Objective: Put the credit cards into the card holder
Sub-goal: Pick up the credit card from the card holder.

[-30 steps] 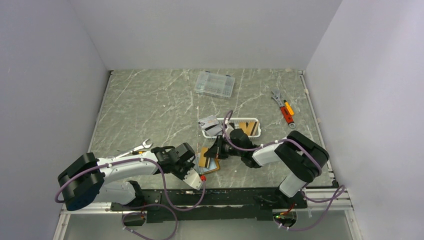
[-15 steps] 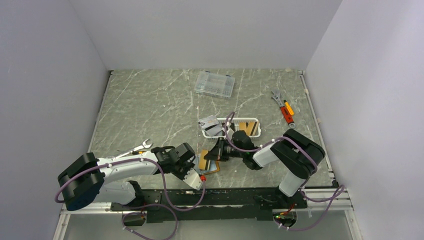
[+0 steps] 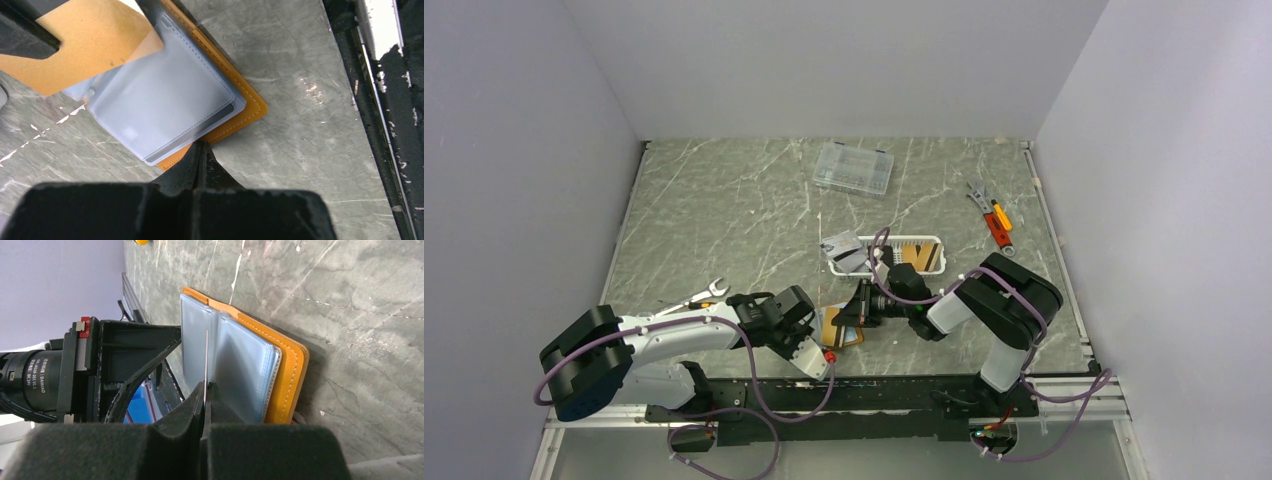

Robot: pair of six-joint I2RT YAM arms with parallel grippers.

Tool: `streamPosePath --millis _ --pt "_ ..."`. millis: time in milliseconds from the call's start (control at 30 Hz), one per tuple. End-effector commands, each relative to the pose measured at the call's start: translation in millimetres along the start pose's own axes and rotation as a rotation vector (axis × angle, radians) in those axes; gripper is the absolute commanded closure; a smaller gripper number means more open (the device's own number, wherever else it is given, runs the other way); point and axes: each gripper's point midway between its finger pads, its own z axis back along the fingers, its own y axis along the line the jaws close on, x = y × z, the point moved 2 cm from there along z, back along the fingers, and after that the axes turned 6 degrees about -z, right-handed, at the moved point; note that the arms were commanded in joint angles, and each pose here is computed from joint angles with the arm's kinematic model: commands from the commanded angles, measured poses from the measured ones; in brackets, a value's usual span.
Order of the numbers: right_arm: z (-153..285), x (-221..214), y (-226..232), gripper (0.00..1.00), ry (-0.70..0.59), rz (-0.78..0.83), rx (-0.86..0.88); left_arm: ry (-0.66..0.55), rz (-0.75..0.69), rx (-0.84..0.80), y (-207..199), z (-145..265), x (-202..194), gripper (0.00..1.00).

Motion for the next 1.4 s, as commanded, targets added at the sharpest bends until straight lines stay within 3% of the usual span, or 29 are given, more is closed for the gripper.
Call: streamPosePath --millis 0,767,1367 --pt "-2 0 4 1.00 0.029 0.033 0.010 0.001 -0.017 -0.049 -9 -4 0 1.00" --pt "-13 -21 -21 1.00 0.188 -0.012 -0.151 0.031 -0.027 -0.006 0 -2 -4 1.00" --pt "2 -28 -27 1.00 0.203 -0.044 -0.237 0.052 -0.022 0.012 0 -4 -9 1.00"
